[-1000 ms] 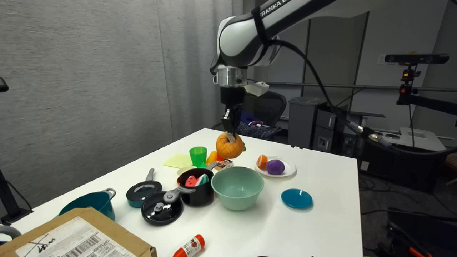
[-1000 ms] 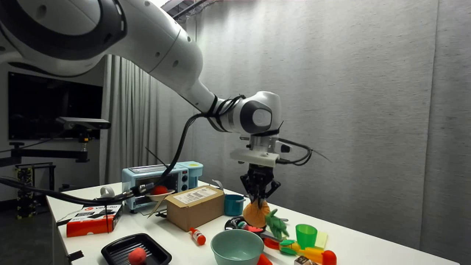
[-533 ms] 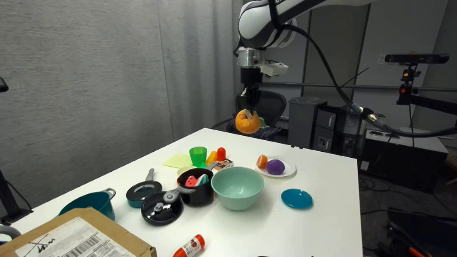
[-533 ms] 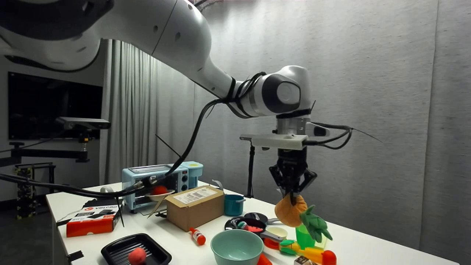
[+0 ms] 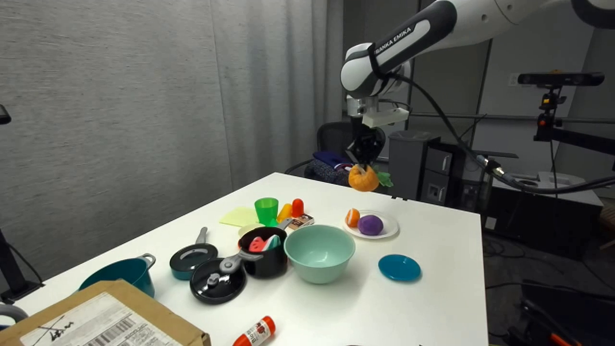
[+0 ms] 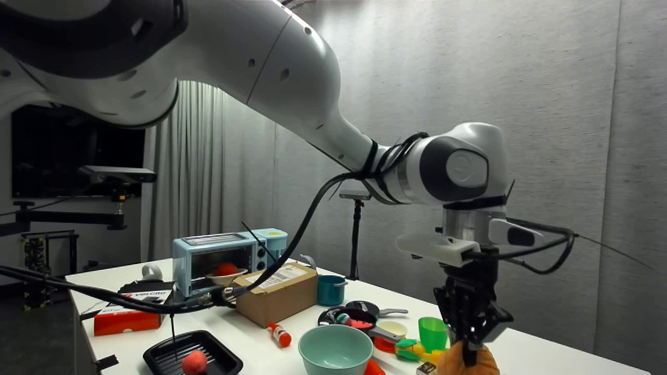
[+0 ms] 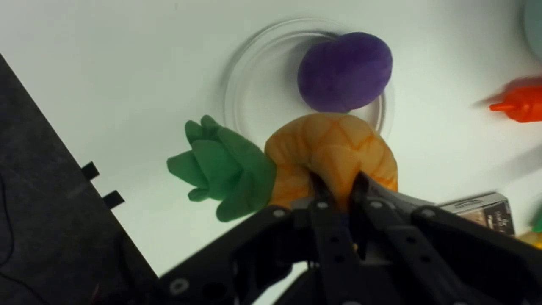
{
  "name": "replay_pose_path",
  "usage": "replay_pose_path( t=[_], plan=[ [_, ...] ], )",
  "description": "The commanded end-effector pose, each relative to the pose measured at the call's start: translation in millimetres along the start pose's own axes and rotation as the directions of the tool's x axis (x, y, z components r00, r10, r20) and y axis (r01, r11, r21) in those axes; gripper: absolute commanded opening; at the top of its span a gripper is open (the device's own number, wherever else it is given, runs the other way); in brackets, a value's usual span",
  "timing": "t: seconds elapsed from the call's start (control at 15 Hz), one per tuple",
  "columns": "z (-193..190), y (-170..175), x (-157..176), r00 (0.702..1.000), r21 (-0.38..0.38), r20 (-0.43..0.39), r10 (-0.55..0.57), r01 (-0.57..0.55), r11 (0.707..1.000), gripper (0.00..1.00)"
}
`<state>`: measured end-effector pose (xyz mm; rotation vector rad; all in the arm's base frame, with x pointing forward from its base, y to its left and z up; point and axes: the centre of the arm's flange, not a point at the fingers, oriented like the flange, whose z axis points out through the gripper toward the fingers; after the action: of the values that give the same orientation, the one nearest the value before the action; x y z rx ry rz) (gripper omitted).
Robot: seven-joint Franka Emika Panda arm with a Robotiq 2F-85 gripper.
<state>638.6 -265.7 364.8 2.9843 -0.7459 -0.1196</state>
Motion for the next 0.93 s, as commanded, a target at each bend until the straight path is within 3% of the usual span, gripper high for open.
replay_pose_path(
  t=[0.0, 0.4, 0.67, 0.73, 0.87],
  plan=[
    [38, 7, 11, 0.993, -0.013, 0.043, 0.112, -0.112, 0.994, 0.03],
    [97, -12, 10, 0.97, -0.061, 0.058, 0.237, -0.233, 0.97, 0.03],
    [105, -30, 12, 0.957, -0.059, 0.025, 0.29, -0.288, 0.956, 0.03],
    [106, -34, 12, 0.954, -0.057, 0.03, 0.297, -0.295, 0.954, 0.36],
    [107, -43, 9, 0.953, -0.061, 0.032, 0.301, -0.299, 0.952, 0.44]
  ],
)
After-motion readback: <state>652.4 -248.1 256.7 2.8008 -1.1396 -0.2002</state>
